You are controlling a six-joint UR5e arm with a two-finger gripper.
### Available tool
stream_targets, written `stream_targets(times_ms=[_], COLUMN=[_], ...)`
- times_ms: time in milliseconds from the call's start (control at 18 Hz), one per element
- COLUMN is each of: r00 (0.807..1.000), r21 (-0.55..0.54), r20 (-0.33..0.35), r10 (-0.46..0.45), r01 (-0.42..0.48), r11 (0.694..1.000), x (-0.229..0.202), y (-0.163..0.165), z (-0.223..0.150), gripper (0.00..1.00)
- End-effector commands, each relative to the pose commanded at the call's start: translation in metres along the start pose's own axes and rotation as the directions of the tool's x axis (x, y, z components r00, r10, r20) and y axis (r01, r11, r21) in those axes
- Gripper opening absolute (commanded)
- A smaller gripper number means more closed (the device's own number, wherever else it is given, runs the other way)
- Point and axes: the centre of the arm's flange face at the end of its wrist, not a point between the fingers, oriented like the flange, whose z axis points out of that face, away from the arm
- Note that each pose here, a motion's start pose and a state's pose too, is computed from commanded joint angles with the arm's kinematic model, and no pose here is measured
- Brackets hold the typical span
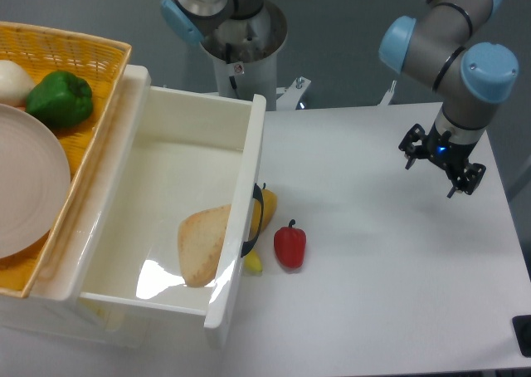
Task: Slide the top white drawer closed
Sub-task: 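Move the gripper from its start pose toward the open white drawer, then lower the gripper to the front panel of the open drawer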
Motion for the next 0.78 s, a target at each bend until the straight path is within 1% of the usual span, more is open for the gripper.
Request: stream_targets(times_ms=[167,222,278,333,389,444,556,611,722,778], r00=[1.000,0.999,0.996,0.990,0.985,0.985,0.985,0.980,0.964,0.955], r21=[-0.001,-0.003,-0.002,-0.003,-0.002,0.003,0.028,0.028,0.036,0.057], r20=[-0.008,-0.023,-0.034,-0.039,-0.041,-0.046,-0.057,-0.061,-0.068,-0.083], r10=[-0.013,-0.041,-0.086,-0.139,-0.165,-0.167,-0.164,-0.190,-0.256,-0.284], r01=[0.013,0.041,0.086,0.139,0.165,0.168,0.166,0.192,0.259,0.289], r11=[1.000,0.999,0.996,0.990,0.986,0.986,0.986,0.981,0.965,0.956], x=[0.003,0.007,0.011,0.013,0.014,0.015,0.020,0.022,0.029,0.031], y=[-0.003,-0.004,-0.010,-0.013,-0.014,-0.016,-0.031,-0.038,-0.054,-0.061], z=[0.004,0.011,0.016,0.018,0.019,0.021,0.022,0.023,0.023,0.023], gripper=[0.99,0.88,0.69,0.53,0.36,0.25,0.17,0.13,0.07,0.05])
